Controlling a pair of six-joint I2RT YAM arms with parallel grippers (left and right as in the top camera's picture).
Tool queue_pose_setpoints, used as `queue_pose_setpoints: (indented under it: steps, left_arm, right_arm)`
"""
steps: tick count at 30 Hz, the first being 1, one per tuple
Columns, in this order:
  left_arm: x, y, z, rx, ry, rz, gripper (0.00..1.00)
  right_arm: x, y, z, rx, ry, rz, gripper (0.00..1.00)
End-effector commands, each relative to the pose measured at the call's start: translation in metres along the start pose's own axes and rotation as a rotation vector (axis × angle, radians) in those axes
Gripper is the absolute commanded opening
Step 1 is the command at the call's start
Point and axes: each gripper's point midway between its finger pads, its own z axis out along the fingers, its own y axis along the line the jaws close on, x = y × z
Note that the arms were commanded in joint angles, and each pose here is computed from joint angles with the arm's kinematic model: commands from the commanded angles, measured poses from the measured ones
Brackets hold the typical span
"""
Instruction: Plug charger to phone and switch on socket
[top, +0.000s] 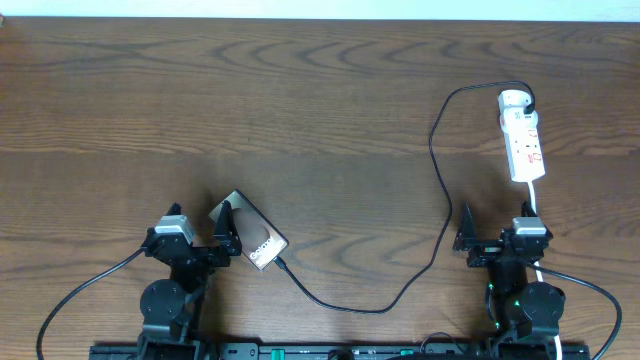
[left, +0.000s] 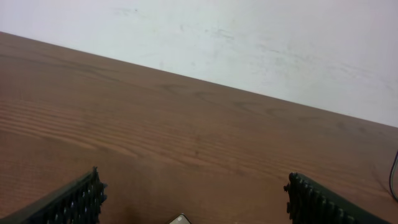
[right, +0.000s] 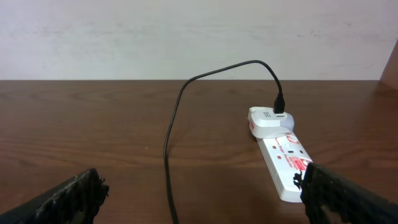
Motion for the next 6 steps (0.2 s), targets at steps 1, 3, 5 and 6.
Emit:
queue_pose_setpoints:
  steps: [1,3,5,6]
  left_arm:
    - [0.015,0.0069,0.0008,-0.028,0.044,0.004,0.91]
    - [0.015,0.0069,0.0008,-0.028,0.044,0.004,0.91]
    - [0.015,0.0069,0.0008,-0.028,0.044,0.004,0.92]
    - [0.0149,0.0069,0.0008,-0.028,0.043,0.004,0.91]
  right_arm:
    - [-0.0002,0.0008,-0.0004,0.002,-0.003,-0.015,0.99]
    - [-0.0002,0.0008,-0.0004,0.002,-0.003,-0.015,0.99]
    - [-0.0002,0.0008,-0.0004,0.002,-0.003,-0.015,0.99]
    - [-0.0002,0.0008,-0.0004,0.002,-0.003,-0.015,0.99]
